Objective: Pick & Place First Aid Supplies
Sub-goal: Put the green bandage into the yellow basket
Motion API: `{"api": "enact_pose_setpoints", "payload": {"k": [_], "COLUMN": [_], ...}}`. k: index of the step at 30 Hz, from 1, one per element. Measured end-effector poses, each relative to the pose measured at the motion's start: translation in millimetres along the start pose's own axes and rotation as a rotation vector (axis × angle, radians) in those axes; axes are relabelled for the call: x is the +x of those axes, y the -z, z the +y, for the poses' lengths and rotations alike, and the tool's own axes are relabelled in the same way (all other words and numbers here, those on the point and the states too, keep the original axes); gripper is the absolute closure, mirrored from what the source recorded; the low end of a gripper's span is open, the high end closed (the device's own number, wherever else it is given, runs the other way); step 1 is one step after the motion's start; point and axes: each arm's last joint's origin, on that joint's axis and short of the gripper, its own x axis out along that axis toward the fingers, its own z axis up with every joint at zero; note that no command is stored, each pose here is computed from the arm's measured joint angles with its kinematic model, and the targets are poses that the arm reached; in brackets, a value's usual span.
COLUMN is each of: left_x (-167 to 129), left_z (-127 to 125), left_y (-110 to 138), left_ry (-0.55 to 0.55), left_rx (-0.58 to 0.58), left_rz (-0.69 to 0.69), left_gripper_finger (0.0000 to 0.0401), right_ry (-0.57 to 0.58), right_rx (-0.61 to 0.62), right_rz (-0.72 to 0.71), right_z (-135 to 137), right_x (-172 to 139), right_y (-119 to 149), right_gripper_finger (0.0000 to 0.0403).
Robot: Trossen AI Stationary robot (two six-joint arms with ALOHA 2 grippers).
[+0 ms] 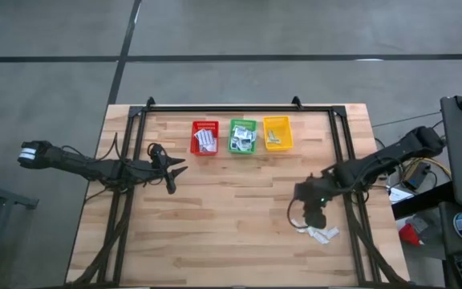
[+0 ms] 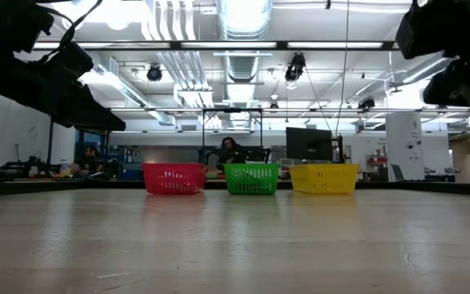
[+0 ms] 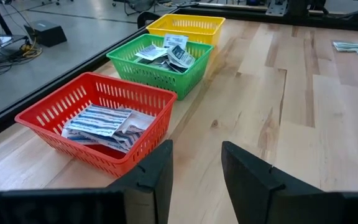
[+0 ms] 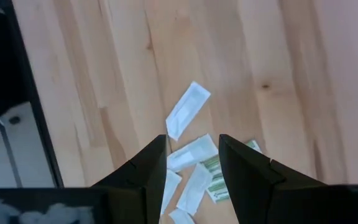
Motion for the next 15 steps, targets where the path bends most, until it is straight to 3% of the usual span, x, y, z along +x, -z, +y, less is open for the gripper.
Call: {"api": "enact_pose_setpoints", "payload": {"k": [15], "left_x": [0], "left_z": [0], "left_y": [0], "left_ry": [0.000], "left_rx": [-0.001], "left_rz": [0.000], "left_gripper_finger": [0.0268], "right_ry": [-0.003], "right_rx": [0.029], "right_rz": [0.097], "right_z": [11], "right_x": [49], "right_y": [-14], "right_gripper_finger": [0.0259]}}
